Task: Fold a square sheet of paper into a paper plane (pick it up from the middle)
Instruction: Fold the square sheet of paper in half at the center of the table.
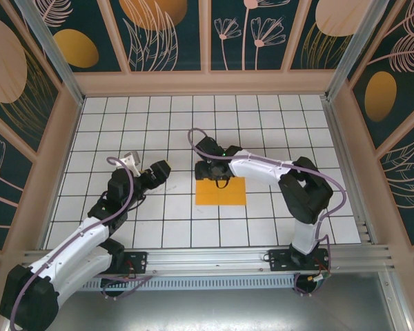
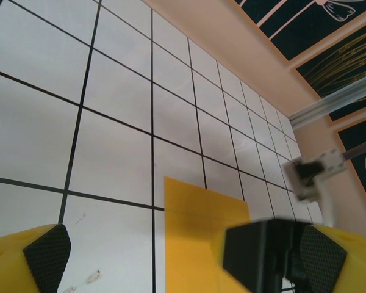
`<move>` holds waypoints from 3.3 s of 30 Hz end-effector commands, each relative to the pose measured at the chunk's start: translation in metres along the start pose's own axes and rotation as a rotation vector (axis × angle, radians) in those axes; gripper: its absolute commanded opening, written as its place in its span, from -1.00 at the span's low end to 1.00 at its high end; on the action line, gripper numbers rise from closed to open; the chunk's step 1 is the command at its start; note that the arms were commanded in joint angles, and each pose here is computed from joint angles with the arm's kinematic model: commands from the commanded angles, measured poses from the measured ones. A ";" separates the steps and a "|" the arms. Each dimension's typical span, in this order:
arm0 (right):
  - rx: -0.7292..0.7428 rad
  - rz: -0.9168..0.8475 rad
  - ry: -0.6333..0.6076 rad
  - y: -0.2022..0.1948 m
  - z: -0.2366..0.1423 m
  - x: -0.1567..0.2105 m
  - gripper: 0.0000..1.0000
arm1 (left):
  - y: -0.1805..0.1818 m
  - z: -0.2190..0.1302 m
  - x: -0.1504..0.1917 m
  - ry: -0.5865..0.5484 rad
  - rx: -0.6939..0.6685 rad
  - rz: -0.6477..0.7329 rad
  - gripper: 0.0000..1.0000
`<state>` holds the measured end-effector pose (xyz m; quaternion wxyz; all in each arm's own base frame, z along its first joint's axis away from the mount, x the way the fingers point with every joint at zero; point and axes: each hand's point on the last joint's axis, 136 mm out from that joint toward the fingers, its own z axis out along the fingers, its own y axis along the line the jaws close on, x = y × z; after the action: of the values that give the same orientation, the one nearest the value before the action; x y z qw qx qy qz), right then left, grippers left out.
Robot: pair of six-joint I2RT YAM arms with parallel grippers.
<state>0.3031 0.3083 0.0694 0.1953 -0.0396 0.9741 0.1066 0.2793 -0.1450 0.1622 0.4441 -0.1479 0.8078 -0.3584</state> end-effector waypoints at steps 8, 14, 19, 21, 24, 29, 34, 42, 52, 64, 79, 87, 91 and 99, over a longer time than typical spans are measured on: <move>0.246 0.215 0.037 -0.058 0.010 0.003 0.81 | -0.010 0.011 0.007 0.072 0.037 0.024 0.98; 0.210 0.188 0.093 -0.052 0.024 0.011 0.81 | -0.009 0.015 0.014 0.105 0.039 0.031 0.97; 0.211 0.168 0.123 -0.051 0.032 0.017 0.82 | -0.009 0.017 0.015 0.113 0.036 0.032 0.97; 0.203 0.152 0.143 -0.050 0.036 0.023 0.83 | -0.009 0.017 0.015 0.113 0.036 0.034 0.98; 0.202 0.130 0.177 -0.052 0.044 0.033 0.83 | -0.008 0.017 0.015 0.113 0.033 0.033 0.97; 0.208 0.134 0.223 -0.062 0.057 0.052 0.83 | -0.008 0.017 0.016 0.114 0.034 0.033 0.98; 0.223 0.136 0.255 -0.069 0.066 0.066 0.78 | -0.007 0.017 0.017 0.119 0.032 0.031 0.98; 0.281 0.116 0.241 -0.074 0.064 0.063 0.70 | -0.007 0.017 0.017 0.121 0.029 0.026 0.98; 0.282 0.063 0.212 -0.062 0.049 0.043 0.79 | -0.007 0.016 0.018 0.125 0.030 0.026 0.98; 0.193 0.063 0.239 -0.052 0.055 0.054 0.88 | -0.007 0.015 0.017 0.121 0.026 0.029 0.98; 0.190 0.045 0.238 -0.052 0.057 0.057 0.70 | -0.005 0.014 0.017 0.117 0.018 0.029 0.98; 0.160 0.033 0.186 -0.039 0.045 0.035 0.36 | -0.006 0.014 0.016 0.116 0.020 0.029 0.98; 0.121 0.046 0.138 -0.029 0.031 0.019 0.06 | -0.006 0.013 0.015 0.113 0.019 0.029 0.97; -0.037 0.096 0.060 -0.010 0.000 -0.007 -0.31 | -0.005 0.012 0.015 0.113 0.013 0.030 0.98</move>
<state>0.3049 0.2868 0.0354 0.1339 -0.0015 0.9883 0.0736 0.2771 -0.1624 0.1367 0.3891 -0.1203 0.8384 -0.3623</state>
